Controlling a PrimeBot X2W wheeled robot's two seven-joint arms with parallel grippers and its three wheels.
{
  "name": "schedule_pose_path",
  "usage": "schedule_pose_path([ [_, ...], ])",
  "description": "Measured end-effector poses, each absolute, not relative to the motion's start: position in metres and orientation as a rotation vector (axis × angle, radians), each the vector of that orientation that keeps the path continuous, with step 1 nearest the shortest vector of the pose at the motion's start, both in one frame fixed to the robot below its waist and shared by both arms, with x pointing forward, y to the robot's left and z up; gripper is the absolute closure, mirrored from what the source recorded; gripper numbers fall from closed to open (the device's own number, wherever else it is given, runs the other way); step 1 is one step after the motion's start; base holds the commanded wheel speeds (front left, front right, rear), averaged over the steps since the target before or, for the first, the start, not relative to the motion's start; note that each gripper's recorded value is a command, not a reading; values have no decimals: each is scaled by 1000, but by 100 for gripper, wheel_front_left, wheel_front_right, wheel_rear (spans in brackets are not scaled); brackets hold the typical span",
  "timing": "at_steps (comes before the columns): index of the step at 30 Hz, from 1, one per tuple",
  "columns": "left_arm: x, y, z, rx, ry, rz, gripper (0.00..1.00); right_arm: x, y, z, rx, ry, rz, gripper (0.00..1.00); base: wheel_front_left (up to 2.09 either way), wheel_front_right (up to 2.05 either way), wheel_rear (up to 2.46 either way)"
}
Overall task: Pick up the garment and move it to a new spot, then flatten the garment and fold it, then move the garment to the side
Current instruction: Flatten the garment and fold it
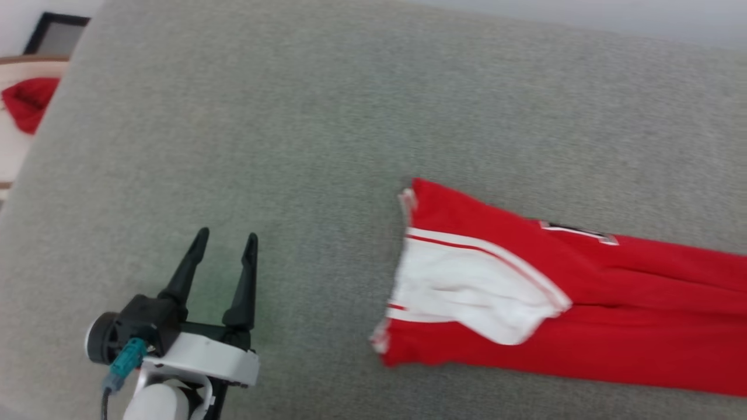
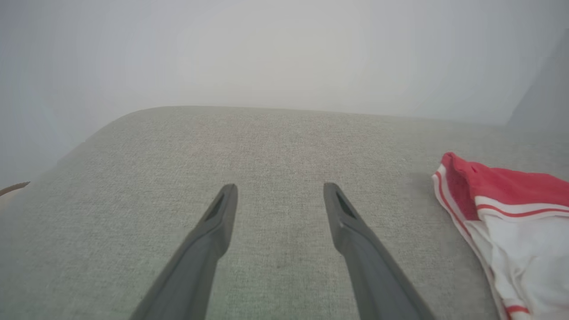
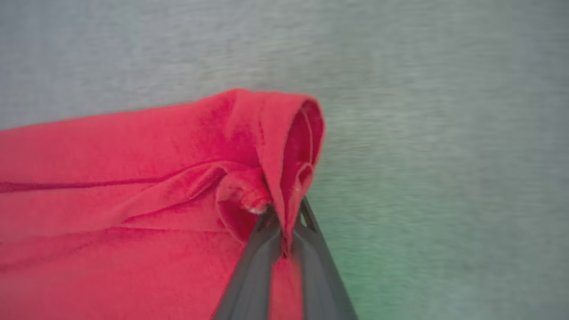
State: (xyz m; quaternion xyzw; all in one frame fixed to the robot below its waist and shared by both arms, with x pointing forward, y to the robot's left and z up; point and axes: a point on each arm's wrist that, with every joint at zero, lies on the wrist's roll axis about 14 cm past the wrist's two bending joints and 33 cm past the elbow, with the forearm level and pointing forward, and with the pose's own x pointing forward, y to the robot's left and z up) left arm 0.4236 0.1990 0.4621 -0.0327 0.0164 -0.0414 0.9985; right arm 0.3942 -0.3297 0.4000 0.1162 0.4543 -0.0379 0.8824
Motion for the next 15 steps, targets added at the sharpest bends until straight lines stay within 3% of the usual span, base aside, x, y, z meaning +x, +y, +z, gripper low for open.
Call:
schedule_pose_path([
  [9, 433, 183, 455, -52, 46, -151, 0, 361, -447, 431, 157, 810, -426, 100, 0, 0, 0],
  [15, 430, 178, 455, -50, 50, -171, 0, 362, -432, 433, 158, 789, -369, 100, 0, 0, 0],
])
